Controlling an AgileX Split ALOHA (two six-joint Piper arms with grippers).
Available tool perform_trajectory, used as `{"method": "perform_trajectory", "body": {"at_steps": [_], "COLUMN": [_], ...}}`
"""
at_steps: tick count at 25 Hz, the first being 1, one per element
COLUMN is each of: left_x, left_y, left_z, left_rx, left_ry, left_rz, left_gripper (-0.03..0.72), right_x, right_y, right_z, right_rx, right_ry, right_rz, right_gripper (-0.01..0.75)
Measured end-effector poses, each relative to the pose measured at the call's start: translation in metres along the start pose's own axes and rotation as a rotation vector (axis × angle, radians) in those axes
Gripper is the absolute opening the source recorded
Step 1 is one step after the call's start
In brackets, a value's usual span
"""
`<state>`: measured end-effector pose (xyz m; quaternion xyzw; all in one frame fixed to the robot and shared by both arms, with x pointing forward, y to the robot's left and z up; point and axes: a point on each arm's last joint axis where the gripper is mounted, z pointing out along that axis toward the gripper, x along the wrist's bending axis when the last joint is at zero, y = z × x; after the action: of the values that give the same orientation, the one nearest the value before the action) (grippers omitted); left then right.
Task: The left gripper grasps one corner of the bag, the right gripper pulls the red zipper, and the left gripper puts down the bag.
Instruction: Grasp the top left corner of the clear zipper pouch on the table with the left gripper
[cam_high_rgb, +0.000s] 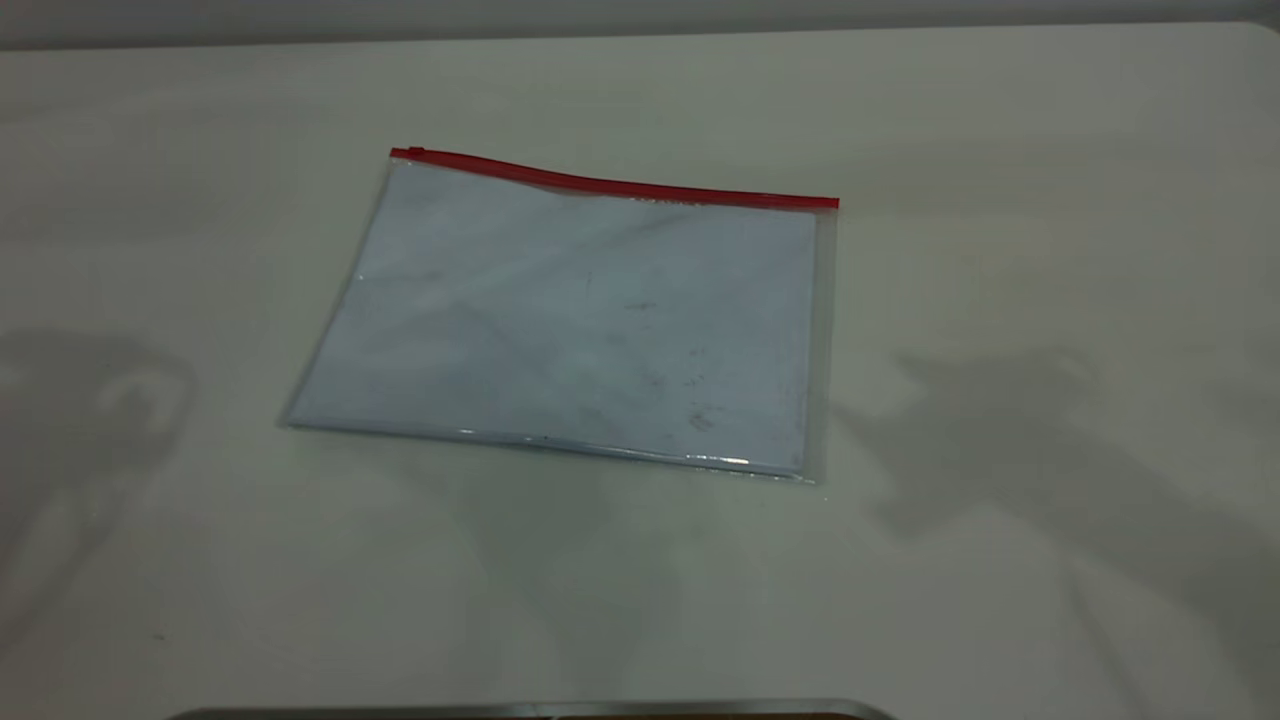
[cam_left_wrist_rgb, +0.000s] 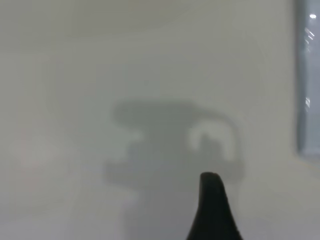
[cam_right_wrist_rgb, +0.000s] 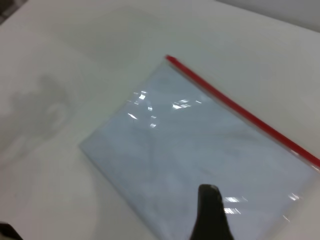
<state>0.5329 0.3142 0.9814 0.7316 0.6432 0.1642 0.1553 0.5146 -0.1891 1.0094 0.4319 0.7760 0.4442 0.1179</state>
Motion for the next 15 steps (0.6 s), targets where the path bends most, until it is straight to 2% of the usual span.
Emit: {"method": "perform_trajectory", "body": {"at_steps": [5, 9, 11, 12, 15], "left_x": [0.008, 0.009, 0.006, 0.002, -0.006], "left_y": [0.038, 0.06, 0.068, 0.075, 0.083], "left_z": [0.057, 0.105, 0.126, 0.15, 0.182], "left_rx": [0.047, 0.067, 0.072, 0.074, 0.062], "left_ry": [-0.017, -0.081, -0.141, -0.211, -0.337], "left_rz": [0.001, 0.008, 0.022, 0.037, 0.054], "left_gripper": [0.599, 0.591, 0.59, 0.59, 0.59], "right_x": [0.004, 0.004, 0.001, -0.001, -0.002], "right_y": [0.007, 0.013, 0.015, 0.016, 0.016], "right_z": [0.055, 0.081, 0.089, 0.094, 0.098], "right_rx": [0.062, 0.079, 0.08, 0.083, 0.086], "right_ry": [0.087, 0.12, 0.123, 0.123, 0.123], "right_rz": [-0.01, -0.02, -0.018, -0.013, -0.011], "right_gripper": [0.589, 0.589, 0.589, 0.589, 0.589]}}
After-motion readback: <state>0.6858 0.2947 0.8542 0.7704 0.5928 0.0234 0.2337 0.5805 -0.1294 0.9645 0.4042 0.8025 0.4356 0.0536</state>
